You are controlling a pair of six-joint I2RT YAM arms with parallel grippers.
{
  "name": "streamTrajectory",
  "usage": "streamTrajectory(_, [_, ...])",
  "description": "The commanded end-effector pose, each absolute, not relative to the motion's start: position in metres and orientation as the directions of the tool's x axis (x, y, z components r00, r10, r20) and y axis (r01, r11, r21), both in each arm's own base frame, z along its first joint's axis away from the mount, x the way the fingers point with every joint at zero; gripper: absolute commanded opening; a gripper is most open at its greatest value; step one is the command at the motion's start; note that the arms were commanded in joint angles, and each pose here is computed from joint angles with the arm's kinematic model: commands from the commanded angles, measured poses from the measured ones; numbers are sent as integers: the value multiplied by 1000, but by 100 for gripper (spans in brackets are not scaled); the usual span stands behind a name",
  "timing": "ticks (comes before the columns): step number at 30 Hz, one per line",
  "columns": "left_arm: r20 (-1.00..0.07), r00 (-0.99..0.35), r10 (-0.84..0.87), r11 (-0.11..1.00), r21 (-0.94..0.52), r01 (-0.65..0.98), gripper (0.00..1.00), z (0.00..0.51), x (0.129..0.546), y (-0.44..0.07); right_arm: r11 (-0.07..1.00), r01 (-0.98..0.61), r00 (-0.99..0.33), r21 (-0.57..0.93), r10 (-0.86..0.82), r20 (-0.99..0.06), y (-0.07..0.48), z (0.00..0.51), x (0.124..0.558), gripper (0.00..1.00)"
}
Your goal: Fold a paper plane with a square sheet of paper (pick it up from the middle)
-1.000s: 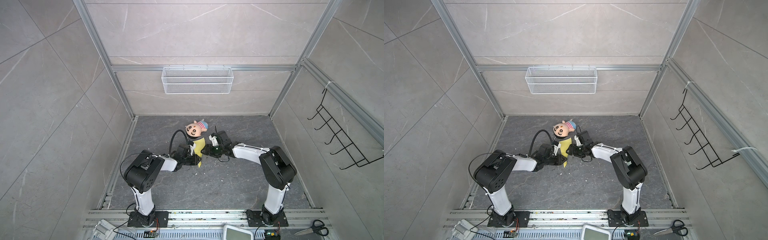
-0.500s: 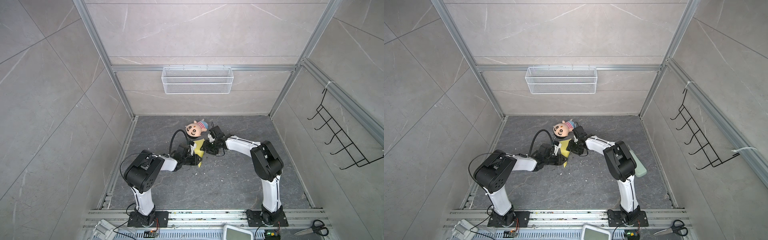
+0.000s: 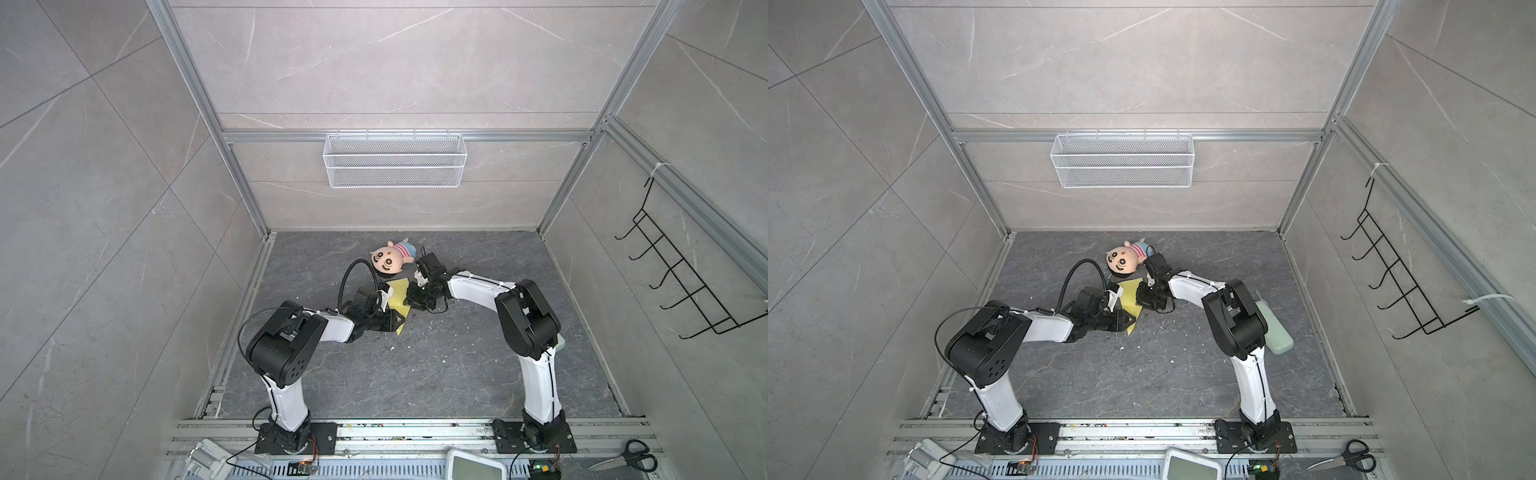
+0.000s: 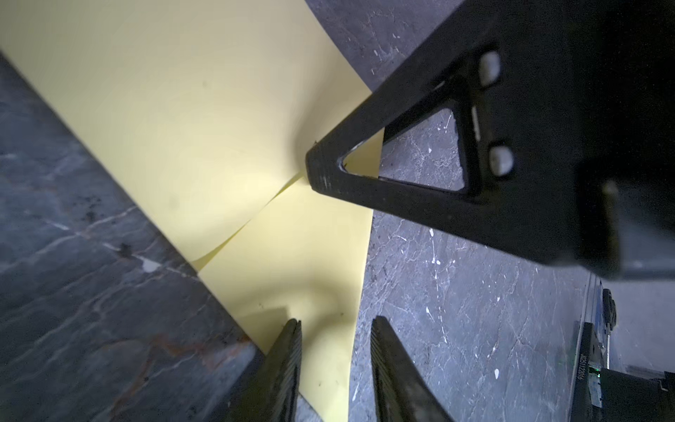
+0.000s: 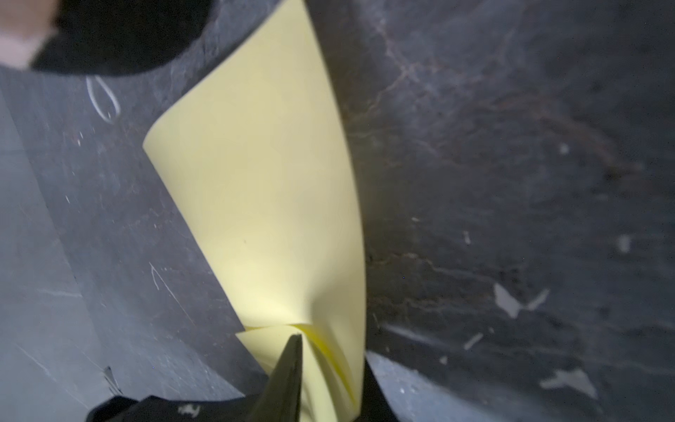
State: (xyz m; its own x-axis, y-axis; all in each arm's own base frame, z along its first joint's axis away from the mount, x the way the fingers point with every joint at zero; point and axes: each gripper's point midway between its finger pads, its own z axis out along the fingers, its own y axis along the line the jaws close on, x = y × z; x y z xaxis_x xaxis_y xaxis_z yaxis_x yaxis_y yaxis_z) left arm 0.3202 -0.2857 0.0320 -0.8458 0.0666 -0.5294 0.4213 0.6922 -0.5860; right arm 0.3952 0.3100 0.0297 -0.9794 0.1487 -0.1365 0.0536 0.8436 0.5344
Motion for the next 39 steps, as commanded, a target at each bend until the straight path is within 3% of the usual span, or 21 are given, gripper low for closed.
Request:
streamTrajectory(1, [-557,-829,58,677,-588,443,36,47,321,-281,848,66,-975,525,166,-147,306,33,399,12])
streamTrajectory(5, [-594,-804,34,665,-587,461,39,66,321,-279,837,76,-962,542,205,-181,301,39,399,0])
streamTrajectory(14, [-743,-666,70,653,-470,593,65,109,308,-284,784,271,-837,558,479,-265,246,71,377,0])
streamTrajectory(22, [-849,-456,267,588,-231,775,77,114,290,-330,620,516,-671,591,721,-171,209,71,350,0])
streamTrajectory(27, [-892,-291,347,484,-95,870,77,108,281,-358,547,604,-601,580,790,-120,199,67,341,0])
streamTrajectory(33, [-897,-198,396,411,-19,911,73,95,286,-375,467,660,-548,588,835,-48,197,64,331,0])
streamTrajectory(39, [-896,-121,428,390,63,919,61,86,296,-381,433,690,-535,581,845,7,201,62,326,0])
